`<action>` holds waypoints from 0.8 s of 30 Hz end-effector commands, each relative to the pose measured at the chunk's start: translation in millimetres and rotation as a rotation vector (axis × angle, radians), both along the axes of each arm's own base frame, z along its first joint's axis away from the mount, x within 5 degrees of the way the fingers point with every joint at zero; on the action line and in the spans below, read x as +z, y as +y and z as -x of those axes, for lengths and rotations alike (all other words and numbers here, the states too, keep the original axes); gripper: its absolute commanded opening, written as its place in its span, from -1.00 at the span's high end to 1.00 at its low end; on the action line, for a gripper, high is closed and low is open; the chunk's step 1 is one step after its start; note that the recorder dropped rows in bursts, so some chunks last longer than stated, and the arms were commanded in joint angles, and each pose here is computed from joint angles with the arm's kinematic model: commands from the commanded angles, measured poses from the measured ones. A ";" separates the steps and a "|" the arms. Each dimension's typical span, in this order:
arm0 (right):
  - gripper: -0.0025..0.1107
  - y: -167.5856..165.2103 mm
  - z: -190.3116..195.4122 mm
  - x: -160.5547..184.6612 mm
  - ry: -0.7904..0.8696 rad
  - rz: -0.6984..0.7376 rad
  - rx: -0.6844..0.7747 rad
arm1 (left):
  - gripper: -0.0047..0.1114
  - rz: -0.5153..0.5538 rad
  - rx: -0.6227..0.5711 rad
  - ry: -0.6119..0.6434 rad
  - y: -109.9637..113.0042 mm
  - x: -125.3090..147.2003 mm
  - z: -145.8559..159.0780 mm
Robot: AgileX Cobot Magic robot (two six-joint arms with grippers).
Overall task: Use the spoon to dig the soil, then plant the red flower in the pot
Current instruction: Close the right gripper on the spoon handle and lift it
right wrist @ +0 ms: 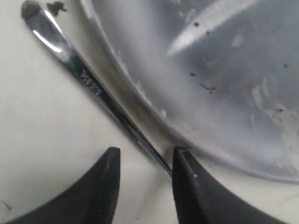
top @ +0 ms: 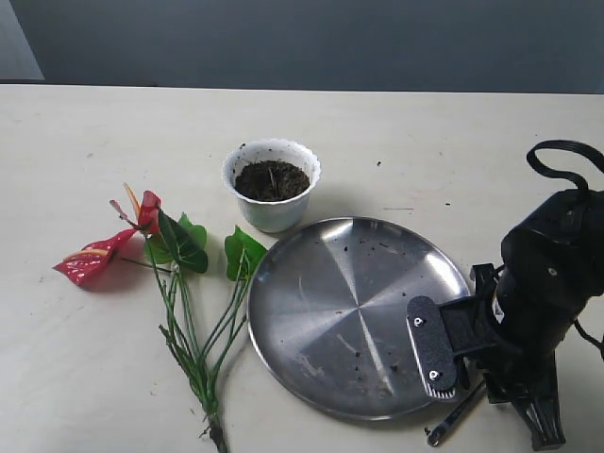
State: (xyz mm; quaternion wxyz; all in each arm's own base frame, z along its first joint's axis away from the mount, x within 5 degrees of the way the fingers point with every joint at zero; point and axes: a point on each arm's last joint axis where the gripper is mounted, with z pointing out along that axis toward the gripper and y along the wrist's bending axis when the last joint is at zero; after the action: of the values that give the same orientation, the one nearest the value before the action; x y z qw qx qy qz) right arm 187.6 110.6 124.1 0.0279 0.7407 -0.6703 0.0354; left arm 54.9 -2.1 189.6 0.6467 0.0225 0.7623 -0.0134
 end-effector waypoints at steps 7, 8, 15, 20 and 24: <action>0.31 0.9 -1.5 -14.7 0.028 0.025 0.012 | 0.89 0.004 -0.005 -0.006 -0.4 1.4 -0.4; 0.31 0.3 -0.7 -15.9 0.040 0.034 0.012 | 0.89 0.004 -0.005 -0.006 -0.4 1.4 -0.4; 0.75 -2.7 0.3 -18.5 0.064 0.073 0.033 | 0.89 0.004 -0.005 -0.006 -0.4 1.4 -0.4; 0.97 -4.7 1.3 -18.1 0.078 0.095 0.043 | 0.89 0.004 -0.005 -0.006 -0.4 1.4 -0.4; 0.97 -11.6 4.5 -16.2 0.125 0.170 0.099 | 0.89 0.004 -0.005 -0.006 -0.4 1.4 -0.4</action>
State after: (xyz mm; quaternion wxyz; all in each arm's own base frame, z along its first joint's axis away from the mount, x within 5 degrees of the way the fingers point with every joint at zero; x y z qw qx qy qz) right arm 190.2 107.9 113.0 0.0738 0.7558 -0.6489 0.0471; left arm 54.9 -2.1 189.6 0.6467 0.0225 0.7623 -0.0134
